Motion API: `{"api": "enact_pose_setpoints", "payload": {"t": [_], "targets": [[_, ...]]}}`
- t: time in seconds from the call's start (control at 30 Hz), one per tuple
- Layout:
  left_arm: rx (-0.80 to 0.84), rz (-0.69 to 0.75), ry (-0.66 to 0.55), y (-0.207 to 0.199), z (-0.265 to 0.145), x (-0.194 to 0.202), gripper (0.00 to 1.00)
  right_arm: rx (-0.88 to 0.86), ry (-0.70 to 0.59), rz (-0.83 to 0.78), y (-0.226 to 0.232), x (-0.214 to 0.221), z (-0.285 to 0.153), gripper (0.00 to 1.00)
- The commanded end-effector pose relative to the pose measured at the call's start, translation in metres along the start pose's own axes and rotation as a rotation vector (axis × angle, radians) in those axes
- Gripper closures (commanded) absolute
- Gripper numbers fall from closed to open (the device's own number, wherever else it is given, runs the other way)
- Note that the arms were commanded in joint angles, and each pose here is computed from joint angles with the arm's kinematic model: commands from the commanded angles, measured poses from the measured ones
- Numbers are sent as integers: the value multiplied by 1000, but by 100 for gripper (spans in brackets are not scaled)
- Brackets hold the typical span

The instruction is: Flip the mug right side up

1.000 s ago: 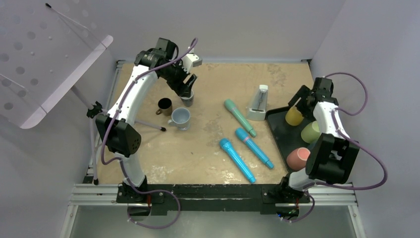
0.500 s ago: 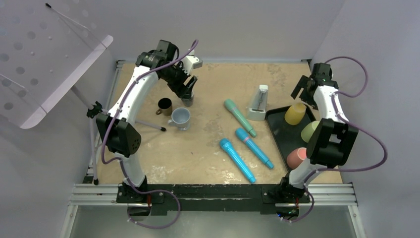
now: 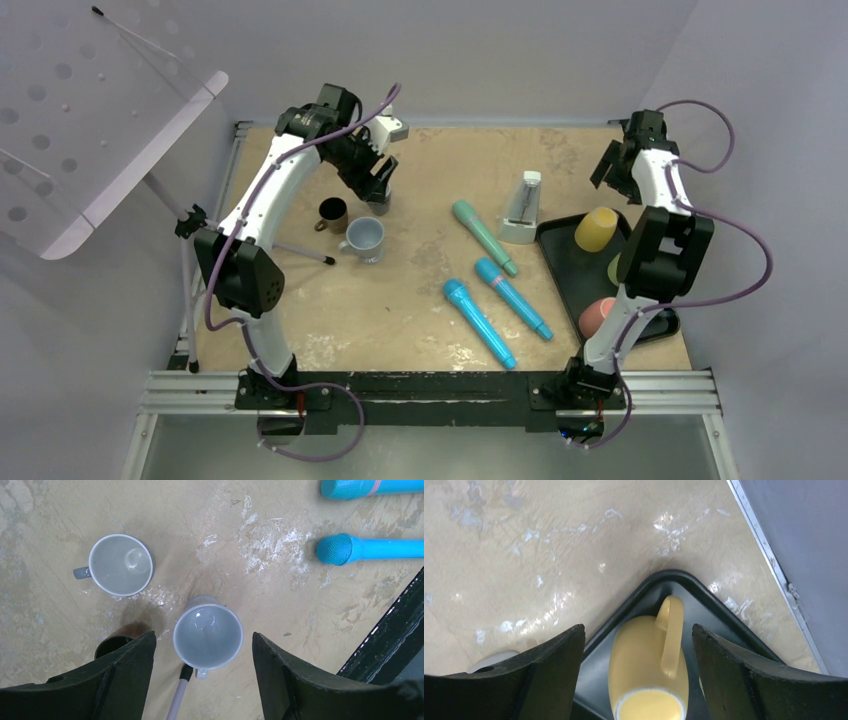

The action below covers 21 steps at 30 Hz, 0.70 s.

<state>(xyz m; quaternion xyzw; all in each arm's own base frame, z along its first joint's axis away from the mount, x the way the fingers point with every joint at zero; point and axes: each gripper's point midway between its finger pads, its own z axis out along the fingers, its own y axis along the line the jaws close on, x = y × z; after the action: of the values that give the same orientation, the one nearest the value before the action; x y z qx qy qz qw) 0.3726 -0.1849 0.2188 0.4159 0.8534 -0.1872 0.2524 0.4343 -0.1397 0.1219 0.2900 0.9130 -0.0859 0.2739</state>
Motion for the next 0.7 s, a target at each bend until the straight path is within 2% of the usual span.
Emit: {"api": "enact_pose_setpoints", "payload": {"t": [0.0,0.13,0.23,0.33,0.43,0.67], "targets": [[-22,16,-50,-1,-14,-10,25,64,23,79,-14,-14,7,20],[-22,11,-46,-1,-13,-9,26,69,97,157,-14,-10,23,24],[-26,11,-44,-1,-14,-7,26,84,171,151,-15,11,36,29],[-33,15,-37,-1,-14,-5,26,89,201,137,-19,28,42,39],[-35,16,-36,1,-13,-5,26,53,235,125,-15,45,43,43],[-24,11,-49,0,-12,-9,26,56,257,94,-23,74,39,46]]}}
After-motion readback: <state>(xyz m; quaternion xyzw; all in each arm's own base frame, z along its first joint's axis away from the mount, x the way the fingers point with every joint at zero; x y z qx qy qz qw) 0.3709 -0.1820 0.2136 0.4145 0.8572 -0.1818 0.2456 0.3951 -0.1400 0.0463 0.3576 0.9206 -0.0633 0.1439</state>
